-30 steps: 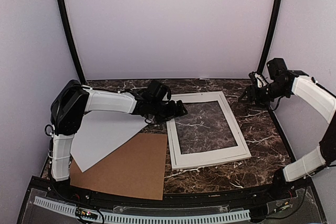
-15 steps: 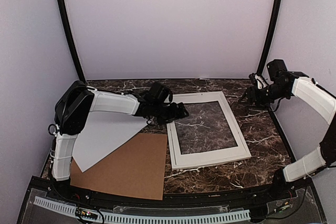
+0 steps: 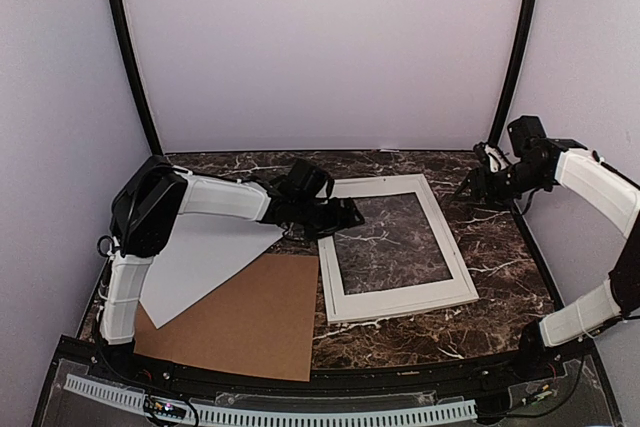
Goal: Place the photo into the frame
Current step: Place the mat board on the glass panel, then pick up the photo from the backboard.
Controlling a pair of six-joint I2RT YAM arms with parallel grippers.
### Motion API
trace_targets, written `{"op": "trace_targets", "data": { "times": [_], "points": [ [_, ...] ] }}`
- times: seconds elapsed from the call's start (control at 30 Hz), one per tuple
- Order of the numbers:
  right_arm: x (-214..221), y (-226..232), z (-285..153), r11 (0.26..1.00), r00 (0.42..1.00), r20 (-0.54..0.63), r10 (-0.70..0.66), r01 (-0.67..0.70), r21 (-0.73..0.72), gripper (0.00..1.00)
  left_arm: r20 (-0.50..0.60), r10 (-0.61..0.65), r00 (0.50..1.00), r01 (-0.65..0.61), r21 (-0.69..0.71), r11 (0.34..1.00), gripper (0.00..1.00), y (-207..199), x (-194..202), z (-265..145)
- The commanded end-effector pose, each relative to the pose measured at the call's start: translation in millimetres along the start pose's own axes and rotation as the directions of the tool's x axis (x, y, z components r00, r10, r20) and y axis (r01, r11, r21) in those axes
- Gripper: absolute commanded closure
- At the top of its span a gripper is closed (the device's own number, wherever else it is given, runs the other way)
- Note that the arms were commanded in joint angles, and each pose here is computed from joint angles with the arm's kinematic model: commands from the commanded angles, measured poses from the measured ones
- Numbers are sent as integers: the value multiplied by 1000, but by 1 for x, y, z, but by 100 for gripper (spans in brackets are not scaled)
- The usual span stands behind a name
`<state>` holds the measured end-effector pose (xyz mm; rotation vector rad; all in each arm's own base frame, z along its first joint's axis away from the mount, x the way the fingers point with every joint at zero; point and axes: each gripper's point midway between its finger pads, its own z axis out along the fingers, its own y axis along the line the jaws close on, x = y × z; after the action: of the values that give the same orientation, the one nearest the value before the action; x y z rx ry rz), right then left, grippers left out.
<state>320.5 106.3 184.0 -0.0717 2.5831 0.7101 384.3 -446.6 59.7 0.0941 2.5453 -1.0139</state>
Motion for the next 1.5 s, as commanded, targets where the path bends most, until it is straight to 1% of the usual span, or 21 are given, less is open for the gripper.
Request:
{"op": "trace_targets", "data": {
  "times": [0.0, 0.13, 0.27, 0.4, 0.63, 0.77, 0.93, 1.07, 1.23, 1.47],
  "points": [
    [-6, 2, -1, 1000, 999, 43, -12, 13, -17, 42, -42, 47, 998, -46, 37, 998, 4, -10, 6, 4],
    [-3, -12, 5, 999, 998, 55, 25, -27, 40, 42, 8, 131, 991, -131, 84, 988, 3, -37, -13, -11],
    [4, -24, 17, 993, 997, 63, 46, -53, 105, 42, 62, 202, 977, -208, 101, 973, 2, -53, -31, -31],
    [2, -26, 34, 983, 996, 89, 19, -35, 182, 41, 95, 221, 971, -230, 98, 968, 2, -52, -50, -49],
    [-23, -41, 68, 948, 989, 148, -27, -22, 318, 34, 154, 294, 943, -294, -22, 955, 2, -34, -80, -75],
    [-45, -54, 91, 922, 986, 157, -61, -4, 386, 27, 175, 314, 933, -301, -97, 949, 1, -19, -94, -86],
    [-66, -62, 121, 907, 986, 141, -86, 19, 420, 25, 191, 306, 933, -281, -146, 948, 1, 1, -108, -97],
    [-74, -70, 147, 892, 989, 107, -99, 40, 451, 23, 190, 294, 937, -267, -152, 952, 1, 10, -109, -98],
    [-85, -76, 165, 871, 989, 99, -114, 51, 488, 22, 176, 280, 944, -258, -138, 956, 1, 16, -104, -95],
    [-84, -79, 184, 865, 990, 69, -124, 74, 496, 24, 171, 272, 947, -252, -127, 959, 1, 19, -100, -92]
  ]
}}
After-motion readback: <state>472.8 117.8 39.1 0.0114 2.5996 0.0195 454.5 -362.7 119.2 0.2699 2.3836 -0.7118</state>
